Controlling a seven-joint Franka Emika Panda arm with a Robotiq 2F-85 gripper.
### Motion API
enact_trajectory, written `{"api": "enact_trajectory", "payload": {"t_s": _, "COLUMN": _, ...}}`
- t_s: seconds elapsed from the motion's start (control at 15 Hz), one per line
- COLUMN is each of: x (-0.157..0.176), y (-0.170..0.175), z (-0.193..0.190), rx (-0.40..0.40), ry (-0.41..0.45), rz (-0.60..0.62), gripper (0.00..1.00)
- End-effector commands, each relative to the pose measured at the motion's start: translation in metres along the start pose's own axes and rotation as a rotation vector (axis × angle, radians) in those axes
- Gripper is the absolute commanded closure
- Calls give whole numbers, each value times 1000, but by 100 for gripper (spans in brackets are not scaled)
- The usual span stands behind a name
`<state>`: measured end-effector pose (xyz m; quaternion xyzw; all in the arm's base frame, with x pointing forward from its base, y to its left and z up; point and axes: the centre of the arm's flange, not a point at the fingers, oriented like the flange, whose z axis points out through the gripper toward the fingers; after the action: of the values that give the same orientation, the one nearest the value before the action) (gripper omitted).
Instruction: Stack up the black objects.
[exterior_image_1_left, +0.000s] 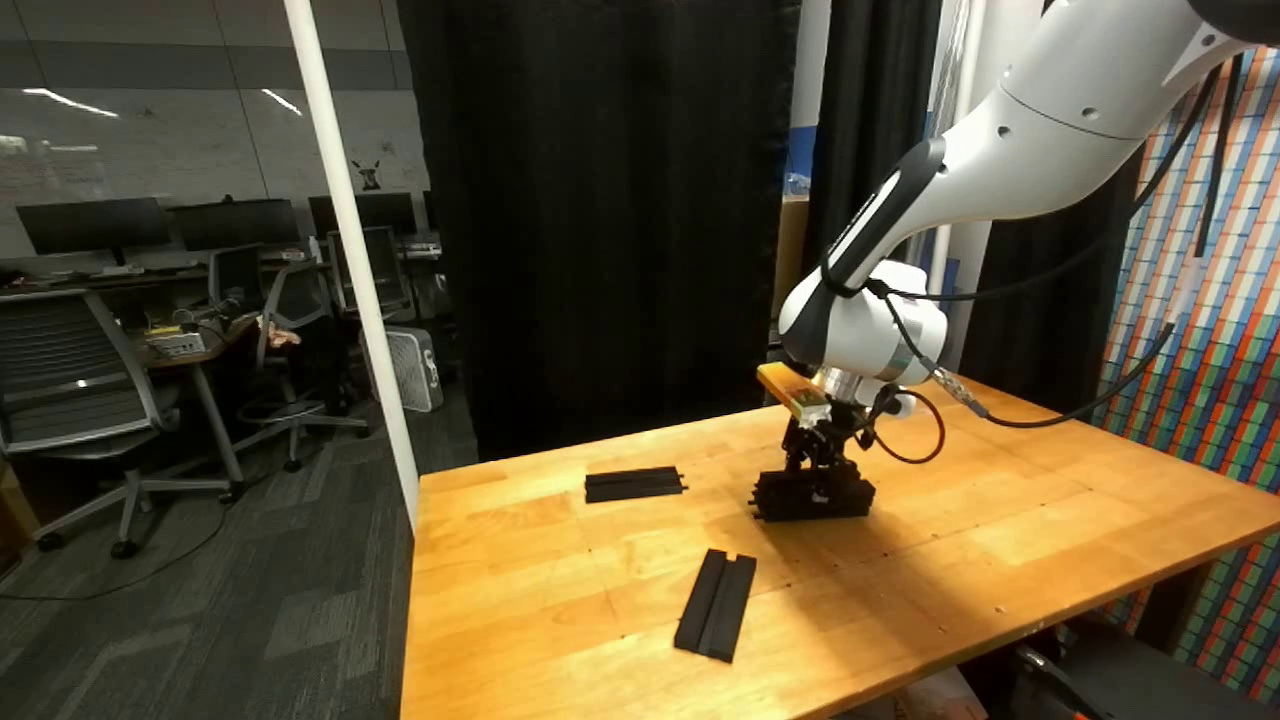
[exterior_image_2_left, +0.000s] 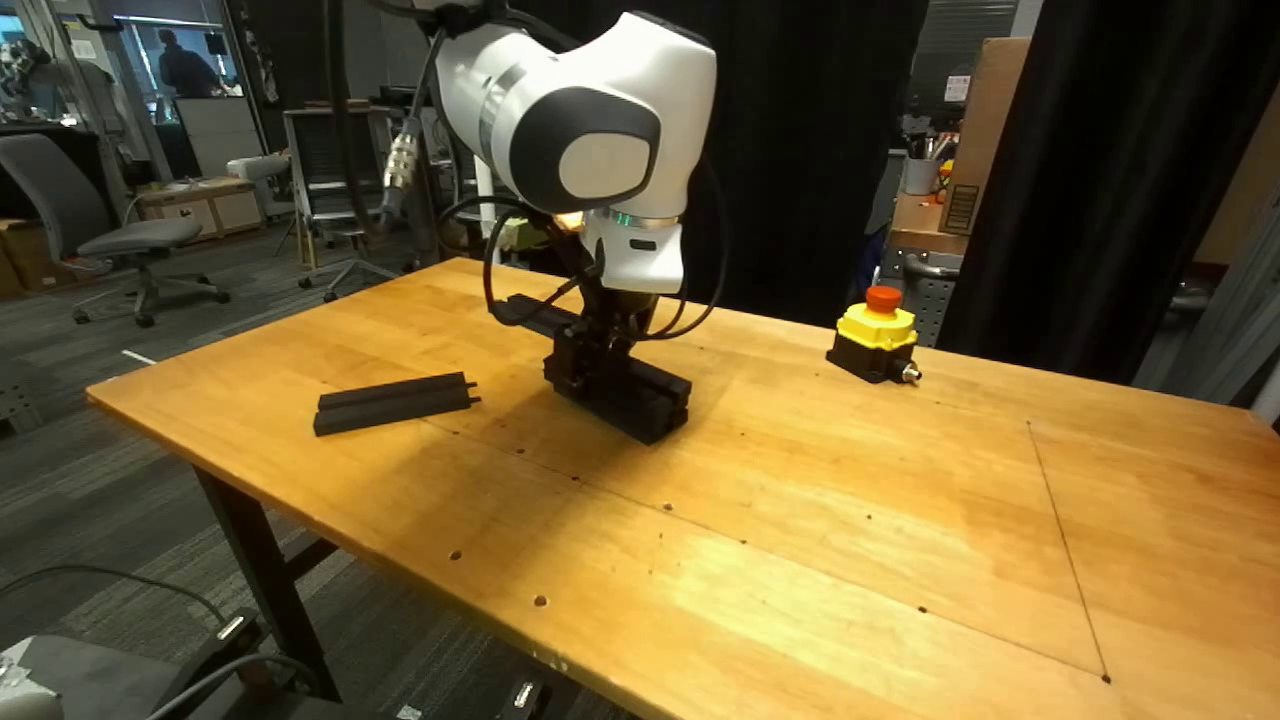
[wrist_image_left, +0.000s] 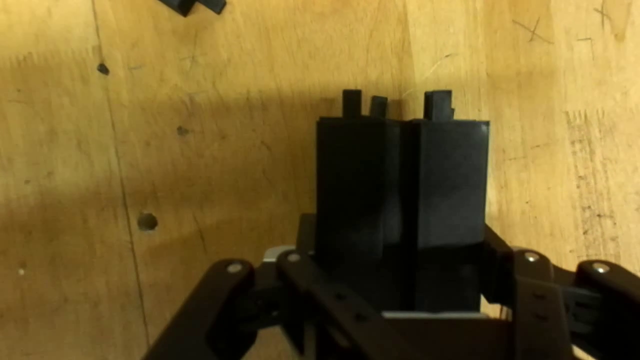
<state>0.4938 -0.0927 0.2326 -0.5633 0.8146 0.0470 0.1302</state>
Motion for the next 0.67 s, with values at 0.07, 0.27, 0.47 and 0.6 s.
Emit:
{"api": "enact_trajectory", "payload": {"t_s": 0.07, "x": -1, "y": -6, "z": -4, "rx": 21, "ry": -16, "rz": 33, "gripper": 54}}
{"api": "enact_trajectory", "payload": {"t_s": 0.27, "x": 0, "y": -12, "z": -3, "rx": 24, "ry": -24, "rz": 50, "gripper": 54}}
{"api": "enact_trajectory", "payload": {"t_s": 0.47, "x": 1, "y": -19, "z": -1, "rx": 22, "ry": -31, "rz": 65, "gripper": 54}}
{"api": "enact_trajectory", "payload": {"t_s": 0.6, "x": 2, "y": -22, "z": -1, "rx": 22, "ry": -34, "rz": 75, "gripper": 54}}
